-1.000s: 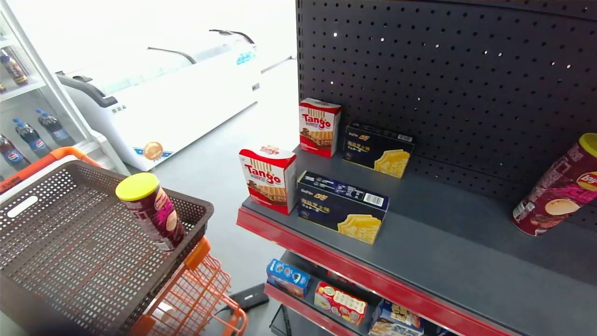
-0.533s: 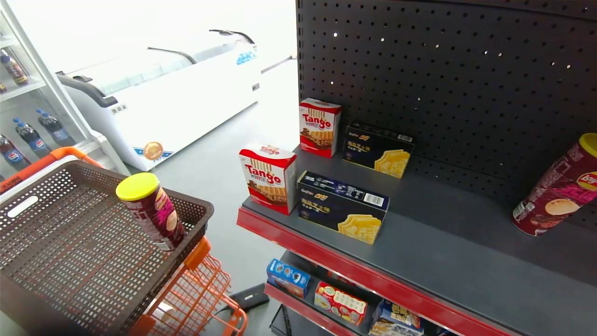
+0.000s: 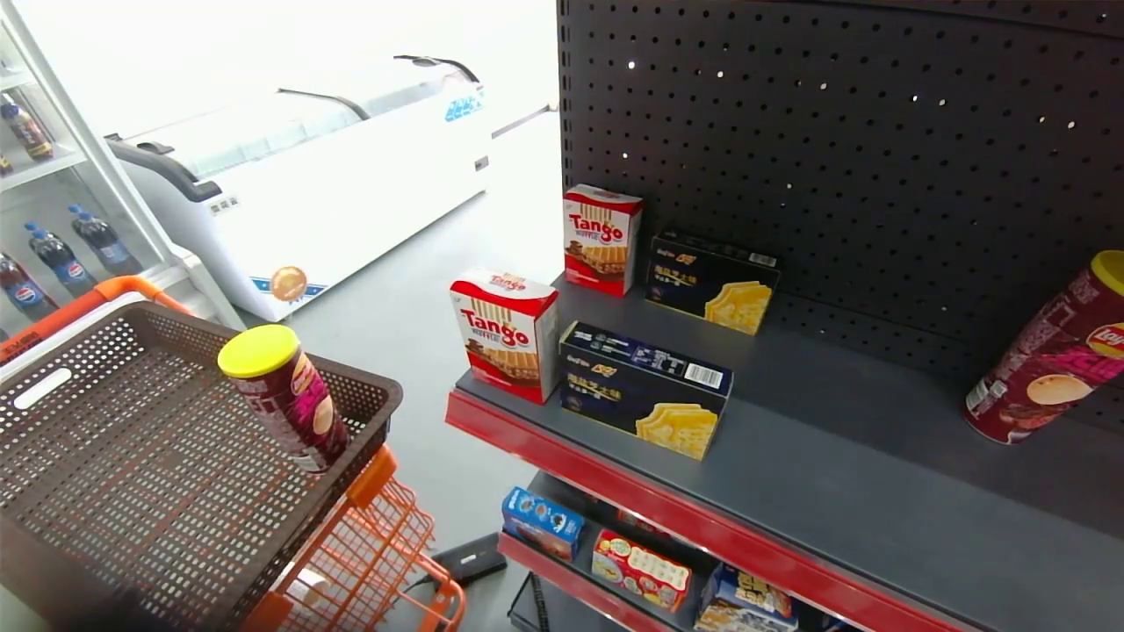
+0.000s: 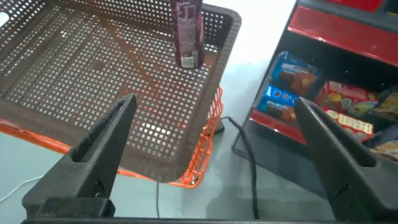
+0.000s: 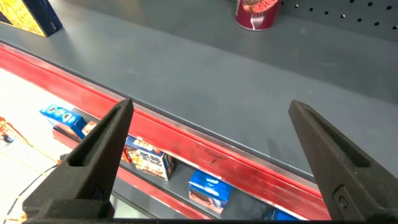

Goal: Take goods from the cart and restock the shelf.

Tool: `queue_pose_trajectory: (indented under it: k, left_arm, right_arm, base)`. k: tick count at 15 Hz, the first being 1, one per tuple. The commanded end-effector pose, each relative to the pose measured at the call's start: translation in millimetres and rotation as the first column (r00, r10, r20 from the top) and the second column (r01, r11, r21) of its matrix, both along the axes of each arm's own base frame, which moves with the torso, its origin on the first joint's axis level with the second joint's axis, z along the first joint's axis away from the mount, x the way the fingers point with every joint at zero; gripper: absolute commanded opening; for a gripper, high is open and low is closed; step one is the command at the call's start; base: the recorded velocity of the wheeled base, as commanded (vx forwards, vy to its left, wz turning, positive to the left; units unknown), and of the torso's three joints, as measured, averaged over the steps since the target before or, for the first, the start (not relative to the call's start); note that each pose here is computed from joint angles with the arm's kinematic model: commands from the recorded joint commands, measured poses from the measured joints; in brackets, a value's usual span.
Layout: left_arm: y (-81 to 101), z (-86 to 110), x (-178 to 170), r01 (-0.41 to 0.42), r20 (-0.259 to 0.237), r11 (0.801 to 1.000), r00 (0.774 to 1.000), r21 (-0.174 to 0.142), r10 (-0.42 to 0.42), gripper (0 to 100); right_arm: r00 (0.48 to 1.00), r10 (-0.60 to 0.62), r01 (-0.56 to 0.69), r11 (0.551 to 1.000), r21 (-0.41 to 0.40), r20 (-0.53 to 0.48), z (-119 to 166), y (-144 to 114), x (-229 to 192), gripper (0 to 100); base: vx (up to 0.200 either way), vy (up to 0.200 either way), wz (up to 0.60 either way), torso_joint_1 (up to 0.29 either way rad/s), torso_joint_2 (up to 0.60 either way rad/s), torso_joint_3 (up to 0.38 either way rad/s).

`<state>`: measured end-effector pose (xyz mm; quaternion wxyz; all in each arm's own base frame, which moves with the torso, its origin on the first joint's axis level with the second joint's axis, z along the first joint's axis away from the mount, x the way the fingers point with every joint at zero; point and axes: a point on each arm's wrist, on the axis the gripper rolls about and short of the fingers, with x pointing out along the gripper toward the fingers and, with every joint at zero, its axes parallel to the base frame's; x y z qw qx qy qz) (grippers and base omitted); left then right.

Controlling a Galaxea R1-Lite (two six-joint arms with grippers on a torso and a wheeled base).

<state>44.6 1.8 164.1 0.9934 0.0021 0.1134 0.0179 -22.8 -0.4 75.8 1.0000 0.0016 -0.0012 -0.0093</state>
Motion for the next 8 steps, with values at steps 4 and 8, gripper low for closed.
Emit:
queue_pose_trajectory:
  k: [4, 8]
  left_arm:
    - [23.2, -21.9, 97, -0.122, -0.171, 0.993, 0.978, -0.004, 0.119, 100]
    - [30.6, -42.2, 146, -0.113, -0.112, 0.994, 0.987, 0.001, 0.113, 100]
  right_arm:
    - [1.0, 0.0, 0.0, 1.0, 0.0, 0.001, 0, 0, 0, 100]
    - [1.0, 0.0, 0.0, 1.0, 0.0, 0.001, 0, 0, 0, 100]
  base:
    - [0.0, 0.0, 0.0, 0.0, 0.0, 0.0]
    - [0.0, 0.0, 0.0, 0.0, 0.0, 0.0]
